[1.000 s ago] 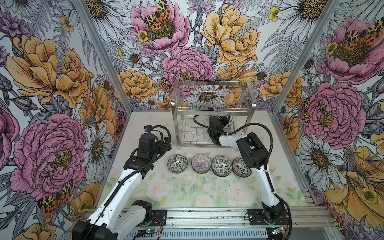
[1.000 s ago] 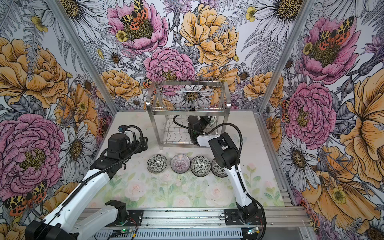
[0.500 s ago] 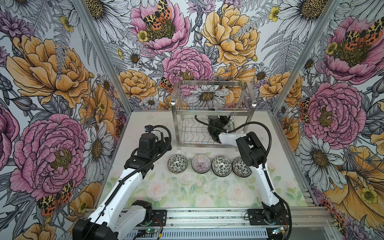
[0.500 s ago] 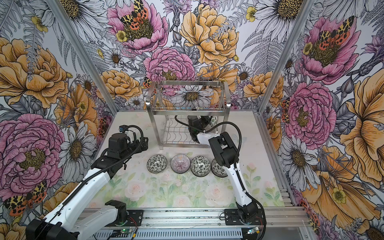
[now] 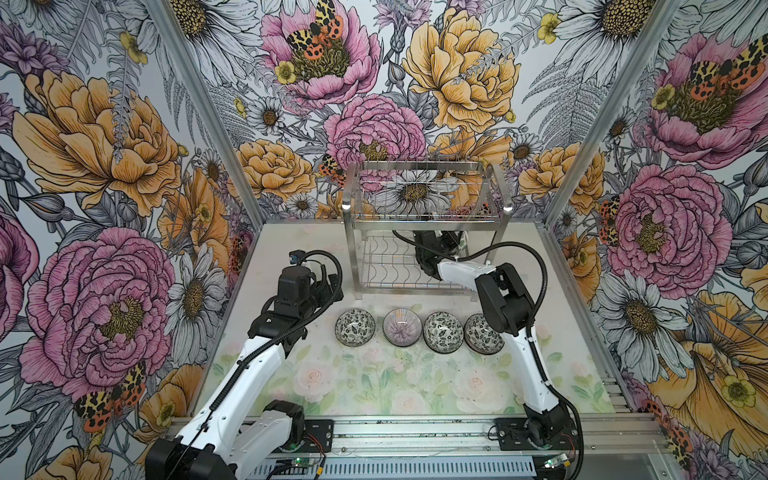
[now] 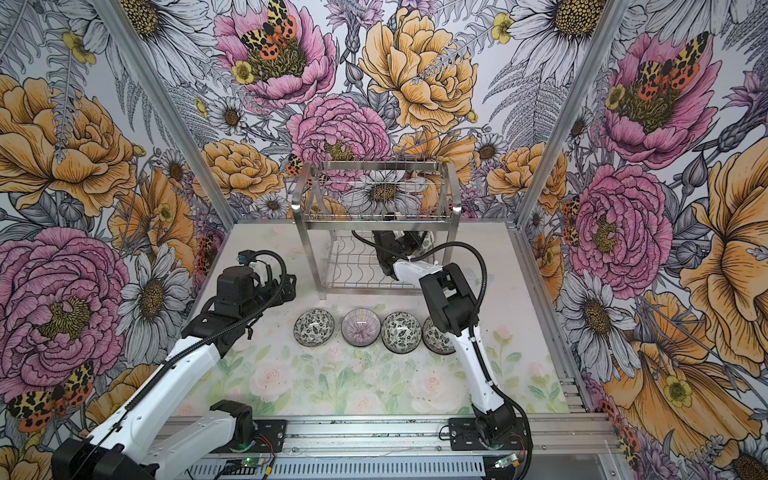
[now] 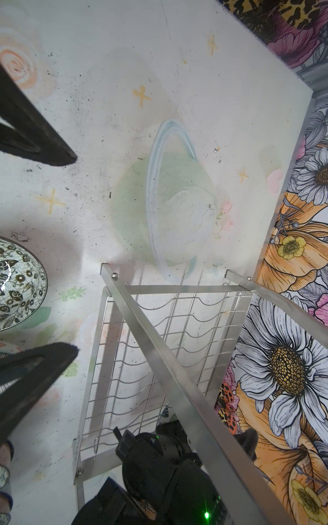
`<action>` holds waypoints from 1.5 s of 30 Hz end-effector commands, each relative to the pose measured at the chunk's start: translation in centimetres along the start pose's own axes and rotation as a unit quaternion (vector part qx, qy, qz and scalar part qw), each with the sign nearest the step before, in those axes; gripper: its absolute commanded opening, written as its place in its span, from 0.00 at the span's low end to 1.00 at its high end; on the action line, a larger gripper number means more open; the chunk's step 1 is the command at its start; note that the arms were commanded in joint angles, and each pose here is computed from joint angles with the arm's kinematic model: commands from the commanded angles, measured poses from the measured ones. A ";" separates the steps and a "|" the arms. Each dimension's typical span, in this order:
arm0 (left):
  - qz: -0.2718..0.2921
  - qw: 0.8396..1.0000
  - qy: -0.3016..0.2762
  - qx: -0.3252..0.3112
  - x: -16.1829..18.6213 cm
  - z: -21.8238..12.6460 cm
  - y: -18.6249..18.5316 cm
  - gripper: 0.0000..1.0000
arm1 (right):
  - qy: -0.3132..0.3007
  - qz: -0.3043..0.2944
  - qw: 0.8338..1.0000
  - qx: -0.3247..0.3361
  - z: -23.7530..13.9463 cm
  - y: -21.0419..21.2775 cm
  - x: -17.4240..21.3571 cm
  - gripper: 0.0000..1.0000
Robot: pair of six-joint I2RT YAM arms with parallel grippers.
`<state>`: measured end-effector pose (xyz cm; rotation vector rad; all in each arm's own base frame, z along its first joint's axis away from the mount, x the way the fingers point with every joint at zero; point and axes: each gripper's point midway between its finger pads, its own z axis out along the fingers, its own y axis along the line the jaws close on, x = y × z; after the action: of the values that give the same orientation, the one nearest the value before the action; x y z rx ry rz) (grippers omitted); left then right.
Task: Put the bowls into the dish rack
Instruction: 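Lower the green leaf bowl upright into the rack slots with the right gripper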
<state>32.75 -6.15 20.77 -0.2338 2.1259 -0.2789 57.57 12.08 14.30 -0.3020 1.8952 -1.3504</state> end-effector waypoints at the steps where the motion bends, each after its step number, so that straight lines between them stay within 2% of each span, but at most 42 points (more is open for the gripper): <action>1: -0.009 1.000 -0.008 0.010 -0.2 0.0 -0.2 0.99 | 0.003 -0.022 0.999 -0.029 0.6 1.6 1.2 0.02; 21: -0.010 1.000 -0.007 0.010 -0.2 0.1 -0.2 0.99 | 0.050 -0.085 0.995 0.017 4.9 1.1 6.1 0.00; 28: -0.010 1.000 -0.009 0.010 -0.2 0.0 -0.2 0.99 | 0.059 -0.082 0.995 0.019 5.9 0.6 6.7 0.00; 34: -0.010 1.000 -0.007 0.011 -0.1 0.1 -0.2 0.99 | 0.059 -0.061 0.996 -0.004 5.6 0.4 6.1 0.00; 38: -0.011 1.000 -0.005 0.011 0.0 0.2 -0.2 0.99 | 0.051 -0.057 0.997 -0.009 5.2 0.3 5.2 0.09; 45: -0.010 1.000 -0.005 0.012 0.1 0.1 -0.2 0.99 | 0.043 -0.052 0.998 -0.012 4.7 -0.2 4.2 0.17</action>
<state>32.83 -6.18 20.90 -0.2333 2.1188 -0.2815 58.11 6.65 13.64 -0.2705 1.9353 -1.4161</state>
